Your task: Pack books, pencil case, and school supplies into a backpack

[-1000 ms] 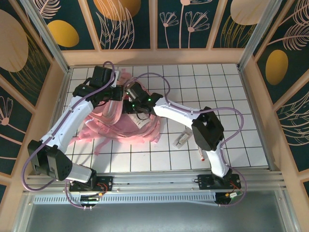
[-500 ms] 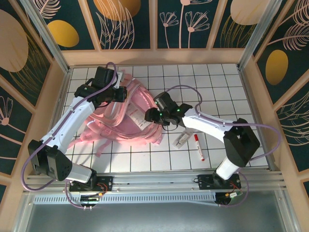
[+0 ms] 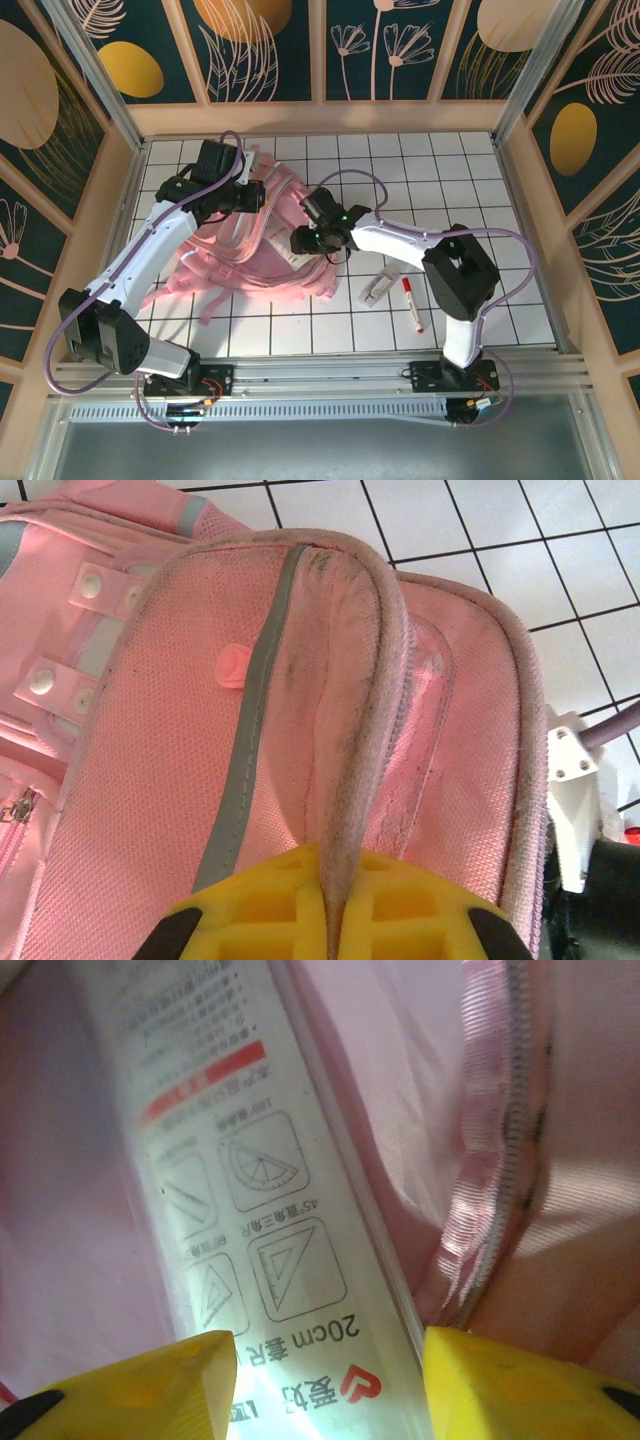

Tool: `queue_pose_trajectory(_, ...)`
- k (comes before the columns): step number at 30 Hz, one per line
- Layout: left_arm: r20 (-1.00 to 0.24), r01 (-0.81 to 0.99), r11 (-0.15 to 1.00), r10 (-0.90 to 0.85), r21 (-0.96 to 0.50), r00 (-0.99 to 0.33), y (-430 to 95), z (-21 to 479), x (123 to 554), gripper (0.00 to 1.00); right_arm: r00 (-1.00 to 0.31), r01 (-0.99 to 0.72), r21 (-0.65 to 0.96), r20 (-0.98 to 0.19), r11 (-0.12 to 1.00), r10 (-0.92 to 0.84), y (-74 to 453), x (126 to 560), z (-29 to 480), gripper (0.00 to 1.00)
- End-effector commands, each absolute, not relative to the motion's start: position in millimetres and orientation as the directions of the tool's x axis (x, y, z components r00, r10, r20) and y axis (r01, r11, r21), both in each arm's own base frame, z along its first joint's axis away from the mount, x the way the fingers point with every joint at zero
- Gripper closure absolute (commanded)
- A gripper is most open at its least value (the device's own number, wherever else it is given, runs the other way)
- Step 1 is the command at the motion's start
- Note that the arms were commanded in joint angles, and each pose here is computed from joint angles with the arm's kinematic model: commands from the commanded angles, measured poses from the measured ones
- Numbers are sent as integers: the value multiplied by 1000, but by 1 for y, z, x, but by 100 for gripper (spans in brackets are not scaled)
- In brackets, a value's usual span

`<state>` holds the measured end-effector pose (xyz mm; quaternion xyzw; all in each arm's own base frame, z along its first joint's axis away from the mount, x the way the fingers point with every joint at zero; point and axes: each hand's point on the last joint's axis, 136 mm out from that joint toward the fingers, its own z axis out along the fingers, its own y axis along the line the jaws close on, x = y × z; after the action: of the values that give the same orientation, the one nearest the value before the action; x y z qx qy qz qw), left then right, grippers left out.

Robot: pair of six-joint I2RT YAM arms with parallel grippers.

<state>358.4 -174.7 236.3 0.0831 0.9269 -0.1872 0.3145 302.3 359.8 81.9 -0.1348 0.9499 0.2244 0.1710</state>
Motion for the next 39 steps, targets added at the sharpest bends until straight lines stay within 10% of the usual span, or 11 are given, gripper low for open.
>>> queue_pose_trajectory(1,-697,328,877,-10,-351,-717,-188,273,361,100,-904,-393,306,-302,867,-304,349,287,56,42)
queue_pose_trajectory(10,-692,320,880,-14,-351,-721,-187,268,359,100,-905,-381,127,-254,916,-341,337,277,44,34)
queue_pose_trajectory(18,-694,313,877,-30,-364,-720,-187,268,358,100,-921,-389,444,-184,807,-343,370,259,53,30)
queue_pose_trajectory(24,-695,312,878,-31,-362,-718,-185,269,357,100,-922,-365,677,-170,639,-347,395,241,86,60)
queue_pose_trajectory(34,-692,319,869,-36,-378,-721,-188,269,354,100,-955,-208,859,-76,467,-286,415,227,112,70)
queue_pose_trajectory(39,-691,317,870,-37,-377,-722,-187,269,354,100,-983,-148,876,-81,459,-163,416,238,119,94)
